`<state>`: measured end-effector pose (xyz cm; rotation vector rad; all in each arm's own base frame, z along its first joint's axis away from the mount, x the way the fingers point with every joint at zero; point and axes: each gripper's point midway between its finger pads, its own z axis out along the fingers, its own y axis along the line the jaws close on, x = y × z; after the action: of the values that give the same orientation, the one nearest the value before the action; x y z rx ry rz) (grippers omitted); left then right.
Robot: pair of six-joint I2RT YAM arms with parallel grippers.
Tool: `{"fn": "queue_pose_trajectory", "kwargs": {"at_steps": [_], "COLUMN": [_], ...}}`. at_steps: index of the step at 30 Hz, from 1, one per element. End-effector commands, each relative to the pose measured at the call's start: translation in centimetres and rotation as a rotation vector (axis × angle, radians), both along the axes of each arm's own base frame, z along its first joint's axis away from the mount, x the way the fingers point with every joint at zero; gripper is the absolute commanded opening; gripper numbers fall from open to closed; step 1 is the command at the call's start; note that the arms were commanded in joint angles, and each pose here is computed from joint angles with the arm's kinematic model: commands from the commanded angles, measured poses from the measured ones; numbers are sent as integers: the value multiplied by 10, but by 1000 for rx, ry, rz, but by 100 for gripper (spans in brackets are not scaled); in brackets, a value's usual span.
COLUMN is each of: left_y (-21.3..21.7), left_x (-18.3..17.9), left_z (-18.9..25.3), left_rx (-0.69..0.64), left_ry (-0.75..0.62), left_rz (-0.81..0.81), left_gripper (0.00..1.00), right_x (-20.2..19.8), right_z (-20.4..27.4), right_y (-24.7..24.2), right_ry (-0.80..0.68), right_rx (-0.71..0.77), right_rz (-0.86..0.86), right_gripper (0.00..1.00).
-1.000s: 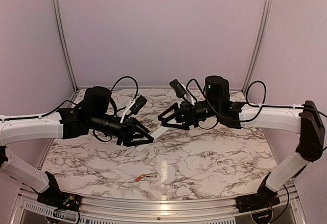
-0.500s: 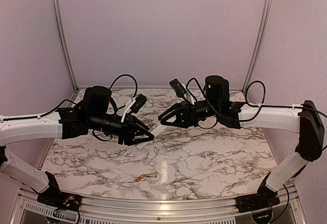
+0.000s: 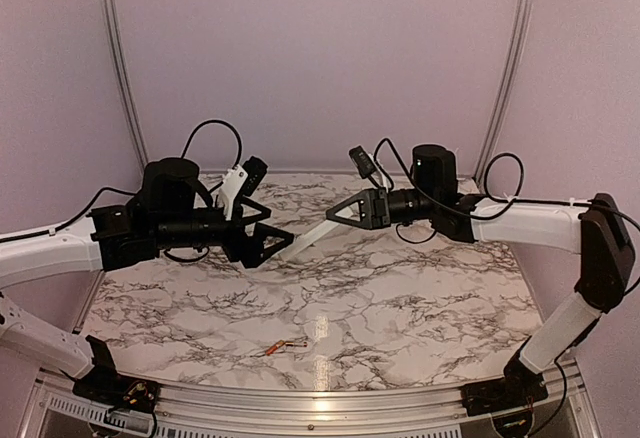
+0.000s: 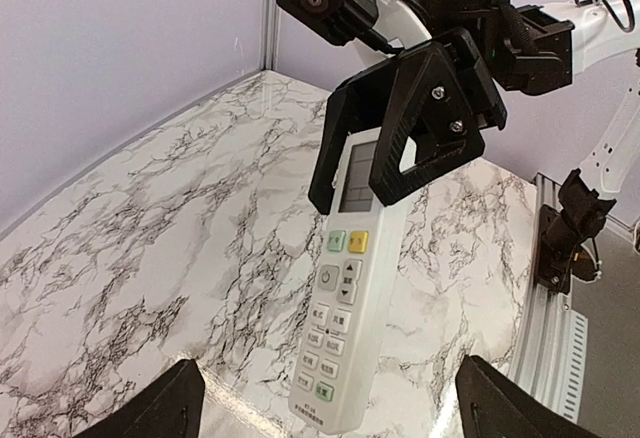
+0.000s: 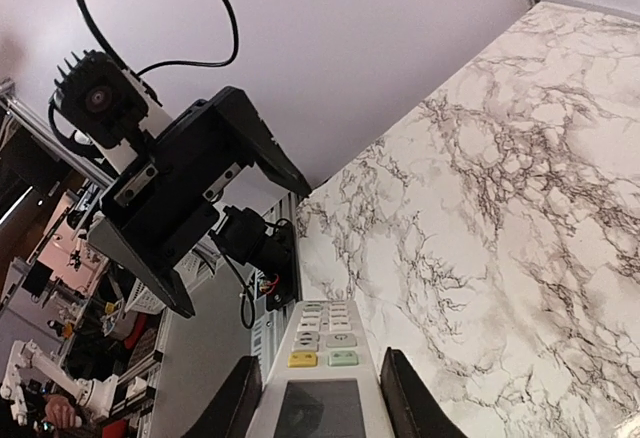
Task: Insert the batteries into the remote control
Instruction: Pass from the left arm to the right, then pass from the right arm to the left
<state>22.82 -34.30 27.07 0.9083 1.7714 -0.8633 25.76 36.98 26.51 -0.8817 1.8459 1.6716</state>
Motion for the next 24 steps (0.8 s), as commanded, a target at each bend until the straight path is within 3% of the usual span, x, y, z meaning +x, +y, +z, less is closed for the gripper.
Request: {"fn": "queue_pose_trajectory", "kwargs": {"at_steps": [1, 12, 24], "left_y": [7, -12, -17], "left_x": [9, 14, 30], "left_z": [-17, -63, -79], "left_rx": [170, 488, 645], "left_ry": [-80, -209, -308], "left_rz": [91, 183, 304], "left_gripper": [91, 80, 59], "right_x": [18, 21, 16], "right_z": [-18, -33, -33], "right_y": [-1, -1, -1], "right_ry": [112, 204, 238], "right_rx": [-62, -85, -70], "right_rz": [-94, -121, -120], "right_gripper": [7, 6, 6]}}
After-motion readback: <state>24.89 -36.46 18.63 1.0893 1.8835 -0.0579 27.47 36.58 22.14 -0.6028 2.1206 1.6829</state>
